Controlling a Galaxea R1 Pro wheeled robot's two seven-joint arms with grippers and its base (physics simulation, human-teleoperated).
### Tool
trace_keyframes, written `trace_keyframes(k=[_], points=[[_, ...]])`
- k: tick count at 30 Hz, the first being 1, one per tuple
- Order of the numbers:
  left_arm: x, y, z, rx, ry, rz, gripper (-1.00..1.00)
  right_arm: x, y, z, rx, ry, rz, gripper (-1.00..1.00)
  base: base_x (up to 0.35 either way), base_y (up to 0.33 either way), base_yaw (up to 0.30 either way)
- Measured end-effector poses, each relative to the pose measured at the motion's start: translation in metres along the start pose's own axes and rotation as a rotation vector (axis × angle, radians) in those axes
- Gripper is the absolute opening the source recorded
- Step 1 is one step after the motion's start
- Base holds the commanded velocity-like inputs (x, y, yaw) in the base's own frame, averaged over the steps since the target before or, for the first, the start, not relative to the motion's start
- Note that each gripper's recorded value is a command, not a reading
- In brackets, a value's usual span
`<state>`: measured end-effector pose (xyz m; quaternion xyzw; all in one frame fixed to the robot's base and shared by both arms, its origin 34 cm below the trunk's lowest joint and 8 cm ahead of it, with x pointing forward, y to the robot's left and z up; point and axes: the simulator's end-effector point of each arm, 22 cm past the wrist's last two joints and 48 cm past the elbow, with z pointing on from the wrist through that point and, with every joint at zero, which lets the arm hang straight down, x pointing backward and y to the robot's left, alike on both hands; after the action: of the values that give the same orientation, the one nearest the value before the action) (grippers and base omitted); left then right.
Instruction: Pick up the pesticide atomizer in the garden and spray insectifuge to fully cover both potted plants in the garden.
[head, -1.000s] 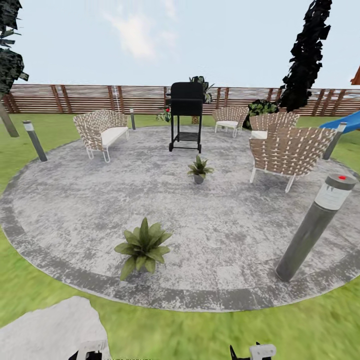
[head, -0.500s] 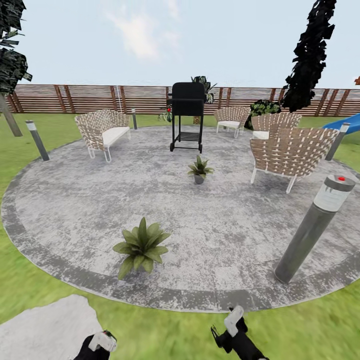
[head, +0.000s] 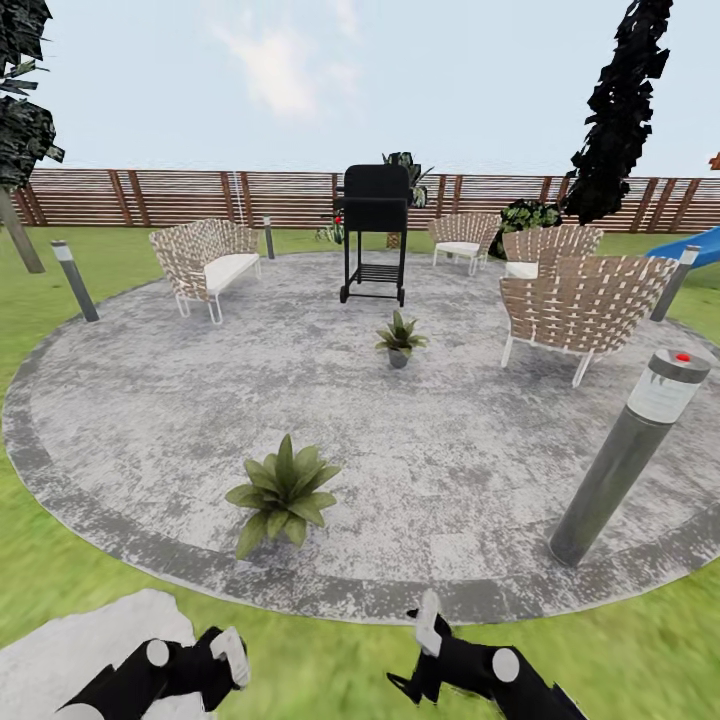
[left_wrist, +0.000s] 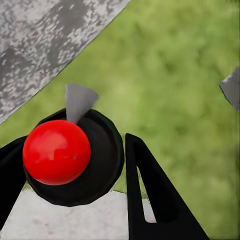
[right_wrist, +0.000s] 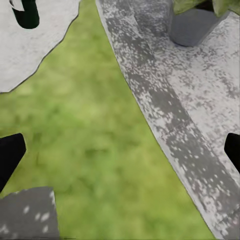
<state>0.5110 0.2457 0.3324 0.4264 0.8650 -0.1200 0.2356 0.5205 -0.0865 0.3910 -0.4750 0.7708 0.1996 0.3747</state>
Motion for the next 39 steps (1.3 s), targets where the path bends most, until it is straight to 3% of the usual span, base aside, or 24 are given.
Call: trace_keyframes(k=[3,6,7,13,18,23,25,30,39], points=[[-0.012,-0.004,-0.002,0.075,0.019,0.066,-1.0,-0.013,0.001,0.003,-0.061,0.0,-0.047,1.0,0.0,0.0,0.0],[-0.014,-0.009,-0.003,0.115,0.047,0.118,-1.0,-0.03,0.008,0.011,-0.086,-0.02,-0.061,1.0,0.0,0.0,0.0],[-0.014,-0.01,-0.003,0.122,0.057,0.129,-1.0,-0.034,0.008,0.012,-0.089,-0.025,-0.064,-1.0,0.0,0.0,0.0],[-0.008,-0.023,-0.003,0.18,0.097,0.166,-1.0,-0.048,0.002,0.015,-0.095,-0.039,-0.084,-1.0,0.0,0.0,0.0],[-0.017,-0.04,0.004,0.215,0.097,0.191,-1.0,-0.051,0.013,0.018,-0.152,-0.018,-0.132,-1.0,0.0,0.0,0.0],[-0.036,-0.067,0.017,0.255,0.103,0.24,-1.0,-0.066,0.021,0.025,-0.169,-0.035,-0.144,-1.0,0.0,0.0,0.0],[-0.043,-0.075,0.021,0.265,0.099,0.243,-1.0,-0.067,0.022,0.027,-0.171,-0.029,-0.135,-1.0,0.0,0.0,0.0],[-0.062,-0.093,0.029,0.285,0.077,0.252,-1.0,-0.058,0.031,0.031,-0.198,0.055,-0.044,-1.0,0.0,0.0,0.0],[-0.092,-0.116,0.039,0.307,0.034,0.264,-1.0,-0.061,0.037,0.032,-0.215,0.061,-0.031,-1.0,0.0,0.0,0.0]])
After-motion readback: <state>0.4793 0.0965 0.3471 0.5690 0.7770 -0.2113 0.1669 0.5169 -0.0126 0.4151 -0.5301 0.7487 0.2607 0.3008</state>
